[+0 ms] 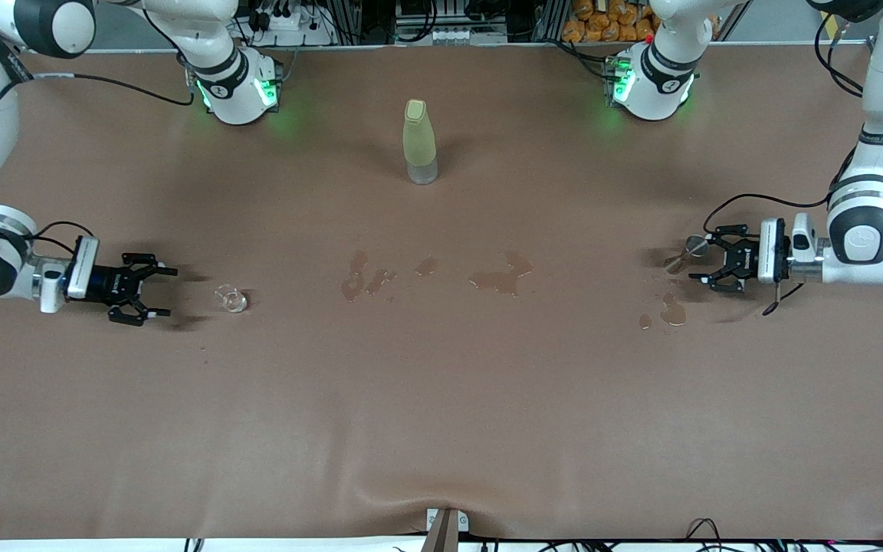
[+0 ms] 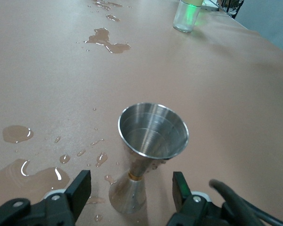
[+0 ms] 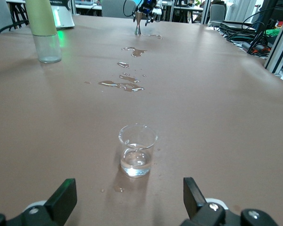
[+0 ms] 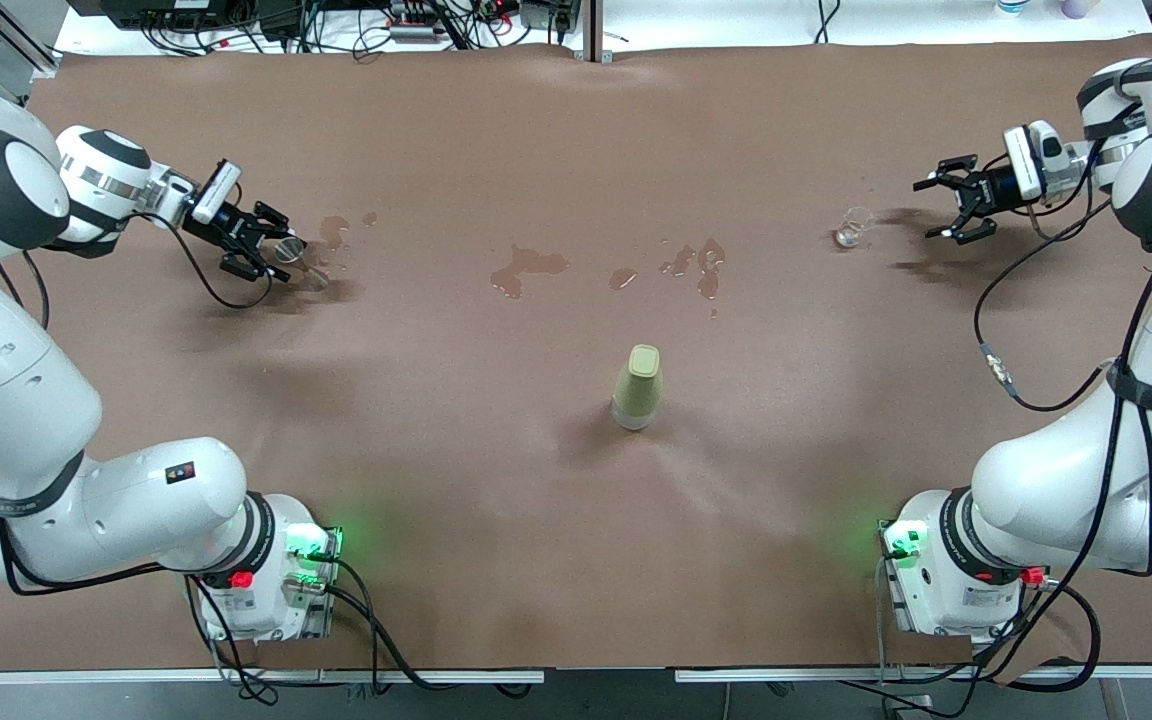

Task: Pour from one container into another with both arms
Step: 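Close the left gripper on the jigger while the right gripper grasps the beaker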

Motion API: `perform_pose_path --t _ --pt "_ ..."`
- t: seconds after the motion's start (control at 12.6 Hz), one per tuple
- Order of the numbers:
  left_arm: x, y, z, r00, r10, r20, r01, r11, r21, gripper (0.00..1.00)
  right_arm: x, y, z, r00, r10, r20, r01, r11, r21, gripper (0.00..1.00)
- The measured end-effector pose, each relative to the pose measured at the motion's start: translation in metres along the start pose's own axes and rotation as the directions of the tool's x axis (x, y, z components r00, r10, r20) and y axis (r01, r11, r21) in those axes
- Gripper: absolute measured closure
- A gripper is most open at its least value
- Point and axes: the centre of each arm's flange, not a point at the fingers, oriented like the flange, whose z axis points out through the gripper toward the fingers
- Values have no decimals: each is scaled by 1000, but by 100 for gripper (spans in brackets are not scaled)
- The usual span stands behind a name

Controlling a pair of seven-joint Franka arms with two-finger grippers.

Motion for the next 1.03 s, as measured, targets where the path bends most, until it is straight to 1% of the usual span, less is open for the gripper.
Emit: perform_pose_path --t 0.24,0.56,0.63,0.71,0.79,0.87,0.95,1.03 --pt "3 -3 6 1000 3 -14 -3 1000 3 22 -17 -6 15 999 9 -52 -10 1000 -20 0" --pt "4 -4 13 1000 -3 -22 3 1000 13 23 -50 -20 43 993 45 -105 -50 997 -50 0" --pt "3 -3 14 1000 -5 -22 6 1000 13 27 -57 -22 49 992 53 -115 -59 997 -56 0" --pt "2 -3 15 1000 -7 -20 7 1000 14 27 -61 -23 54 991 59 -123 -67 996 -60 0" --pt "2 -3 15 1000 -8 -17 8 1000 17 31 -63 -23 59 989 61 -132 -70 996 -64 0" --pt "1 -3 15 1000 -9 -15 9 1000 18 32 -64 -21 64 988 60 -140 -71 995 -69 0" --pt "1 -2 15 1000 -9 -14 10 1000 18 40 -64 -19 69 987 58 -149 -70 995 -71 0" --pt "0 -2 16 1000 -10 -14 10 1000 18 40 -62 -17 76 985 55 -162 -68 995 -71 0"
